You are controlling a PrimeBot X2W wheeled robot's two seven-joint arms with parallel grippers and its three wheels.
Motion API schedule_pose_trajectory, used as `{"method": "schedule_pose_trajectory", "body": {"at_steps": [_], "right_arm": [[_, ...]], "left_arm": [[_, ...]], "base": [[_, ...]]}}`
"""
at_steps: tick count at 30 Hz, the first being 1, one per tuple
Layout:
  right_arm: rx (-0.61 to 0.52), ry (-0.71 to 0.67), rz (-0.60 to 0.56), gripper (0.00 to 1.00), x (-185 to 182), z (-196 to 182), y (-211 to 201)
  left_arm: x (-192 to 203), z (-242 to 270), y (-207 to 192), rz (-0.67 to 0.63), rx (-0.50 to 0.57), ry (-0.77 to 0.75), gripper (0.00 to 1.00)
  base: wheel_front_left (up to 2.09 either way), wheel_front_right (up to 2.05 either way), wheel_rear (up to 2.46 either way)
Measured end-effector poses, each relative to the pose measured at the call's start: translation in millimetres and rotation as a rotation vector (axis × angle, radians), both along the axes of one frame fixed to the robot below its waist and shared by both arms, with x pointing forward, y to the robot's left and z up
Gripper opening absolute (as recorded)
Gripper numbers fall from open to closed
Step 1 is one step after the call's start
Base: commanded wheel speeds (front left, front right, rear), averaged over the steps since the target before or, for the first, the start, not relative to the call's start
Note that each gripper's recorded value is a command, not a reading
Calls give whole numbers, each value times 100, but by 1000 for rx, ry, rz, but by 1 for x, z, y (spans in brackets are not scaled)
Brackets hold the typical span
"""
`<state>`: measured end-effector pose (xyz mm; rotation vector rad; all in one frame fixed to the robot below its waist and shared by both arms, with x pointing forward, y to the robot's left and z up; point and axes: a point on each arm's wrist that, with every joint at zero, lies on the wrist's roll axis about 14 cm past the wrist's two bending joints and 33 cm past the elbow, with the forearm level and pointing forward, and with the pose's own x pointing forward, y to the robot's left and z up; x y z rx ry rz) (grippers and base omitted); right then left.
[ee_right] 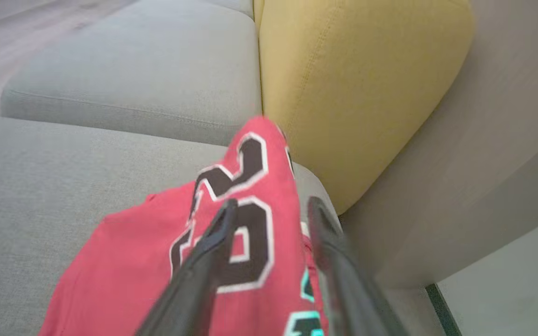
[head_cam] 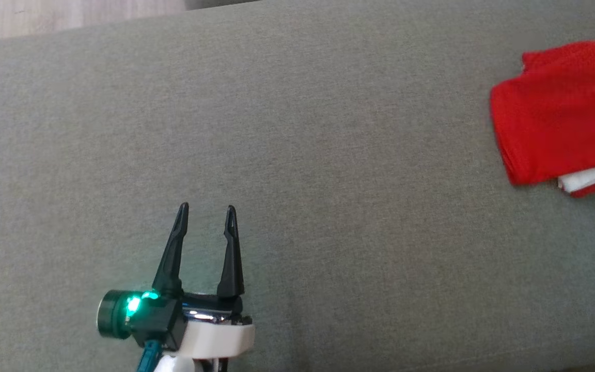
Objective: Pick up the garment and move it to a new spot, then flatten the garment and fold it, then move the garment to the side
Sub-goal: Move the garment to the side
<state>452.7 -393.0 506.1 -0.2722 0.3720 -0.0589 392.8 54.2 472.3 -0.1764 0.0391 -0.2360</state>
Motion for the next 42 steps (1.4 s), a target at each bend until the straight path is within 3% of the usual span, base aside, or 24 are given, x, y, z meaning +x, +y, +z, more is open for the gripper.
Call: {"method": "schedule_pose_trajectory", "body": {"at_steps": [5,14,22,28,33,42], "right_arm": [[49,-44,48,100,8,2,27],[310,-17,242,100,-40,-74,170],[423,-181,351,100,-67,-49,254],[449,-371,306,100,-100,-7,262],[434,-332,264,100,-135,-25,256],[413,-362,254,100,-140,-17,250]], "left_arm": [[-3,10,5,16,5,-29,100],[-28,33,27,77,10,-85,100],[-64,39,51,146,19,-103,100],[-79,46,63,177,15,-128,100],[-89,42,62,174,12,-117,100],[-94,40,64,173,11,-113,100]], "base": [[0,0,0],[0,0,0],[0,0,0],[0,0,0],[0,0,0],[0,0,0]]}}
